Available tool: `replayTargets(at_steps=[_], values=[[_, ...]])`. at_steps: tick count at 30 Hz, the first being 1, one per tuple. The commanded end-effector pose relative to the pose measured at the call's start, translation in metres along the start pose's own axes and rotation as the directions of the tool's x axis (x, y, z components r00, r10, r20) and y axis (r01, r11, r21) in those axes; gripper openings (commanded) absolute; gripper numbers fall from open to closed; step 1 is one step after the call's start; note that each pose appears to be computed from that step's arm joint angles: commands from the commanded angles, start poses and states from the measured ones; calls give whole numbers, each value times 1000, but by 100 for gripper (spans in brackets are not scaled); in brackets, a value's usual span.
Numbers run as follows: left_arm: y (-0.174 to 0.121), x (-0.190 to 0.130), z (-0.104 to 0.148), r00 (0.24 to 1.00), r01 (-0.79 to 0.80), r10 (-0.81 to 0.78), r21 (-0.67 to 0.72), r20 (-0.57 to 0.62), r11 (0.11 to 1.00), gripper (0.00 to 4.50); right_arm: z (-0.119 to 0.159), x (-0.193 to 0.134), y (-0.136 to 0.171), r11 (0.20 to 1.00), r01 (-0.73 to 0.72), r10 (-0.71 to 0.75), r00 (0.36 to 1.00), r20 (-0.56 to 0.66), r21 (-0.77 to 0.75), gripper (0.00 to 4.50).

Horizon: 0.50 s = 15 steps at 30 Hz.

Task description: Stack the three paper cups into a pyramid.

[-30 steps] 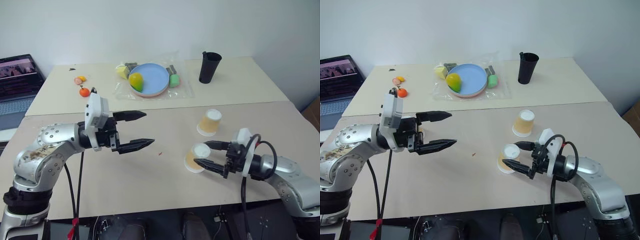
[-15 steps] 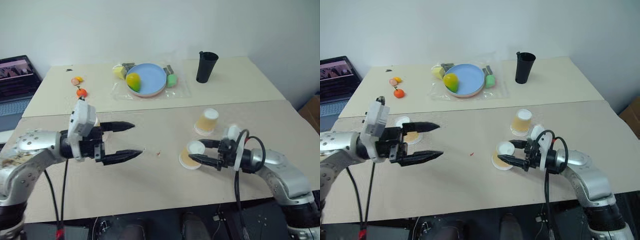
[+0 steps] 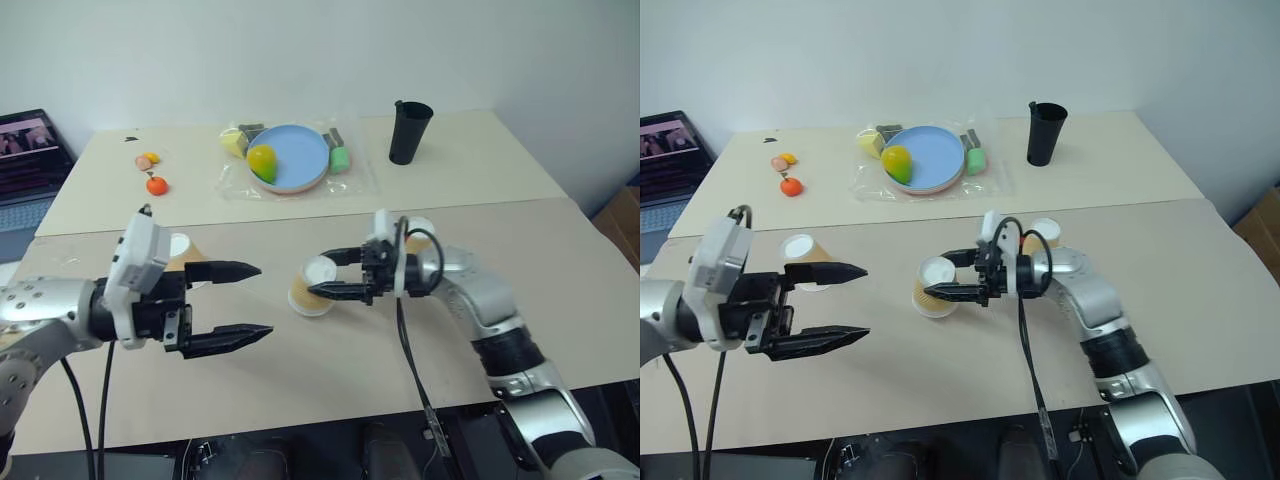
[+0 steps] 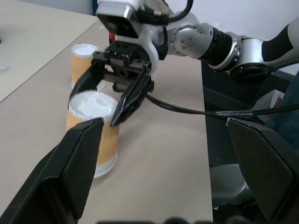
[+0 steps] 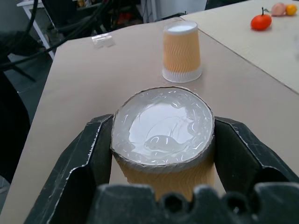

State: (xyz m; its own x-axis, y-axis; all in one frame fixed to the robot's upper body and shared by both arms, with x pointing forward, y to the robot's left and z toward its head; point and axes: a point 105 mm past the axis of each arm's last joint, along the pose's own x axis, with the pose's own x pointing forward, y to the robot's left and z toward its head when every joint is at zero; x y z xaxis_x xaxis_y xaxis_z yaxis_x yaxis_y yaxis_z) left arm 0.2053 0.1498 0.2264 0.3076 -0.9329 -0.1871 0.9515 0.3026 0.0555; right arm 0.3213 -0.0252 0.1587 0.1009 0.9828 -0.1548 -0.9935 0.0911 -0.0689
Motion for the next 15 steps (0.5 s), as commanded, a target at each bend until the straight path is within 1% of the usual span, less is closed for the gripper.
replayTargets(at_steps=[1,4,7,13,15], values=[[-5,-3,9,999,-32,31,55,18,998,450,12,19,-4,996,-45,47,999,21,-72,286],[-5,-5,7,998,-59,58,60,13,996,450,12,31,-10,996,-53,55,998,25,-77,286],[4,-14,1,991,-133,132,49,9,990,450,16,40,-13,994,-60,63,998,30,-95,286],[15,-36,-10,972,-233,233,7,-10,972,450,18,39,-16,992,-74,78,996,33,-103,286],[16,-40,-16,967,-251,251,1,-34,968,450,17,38,-17,992,-74,77,997,30,-104,286]])
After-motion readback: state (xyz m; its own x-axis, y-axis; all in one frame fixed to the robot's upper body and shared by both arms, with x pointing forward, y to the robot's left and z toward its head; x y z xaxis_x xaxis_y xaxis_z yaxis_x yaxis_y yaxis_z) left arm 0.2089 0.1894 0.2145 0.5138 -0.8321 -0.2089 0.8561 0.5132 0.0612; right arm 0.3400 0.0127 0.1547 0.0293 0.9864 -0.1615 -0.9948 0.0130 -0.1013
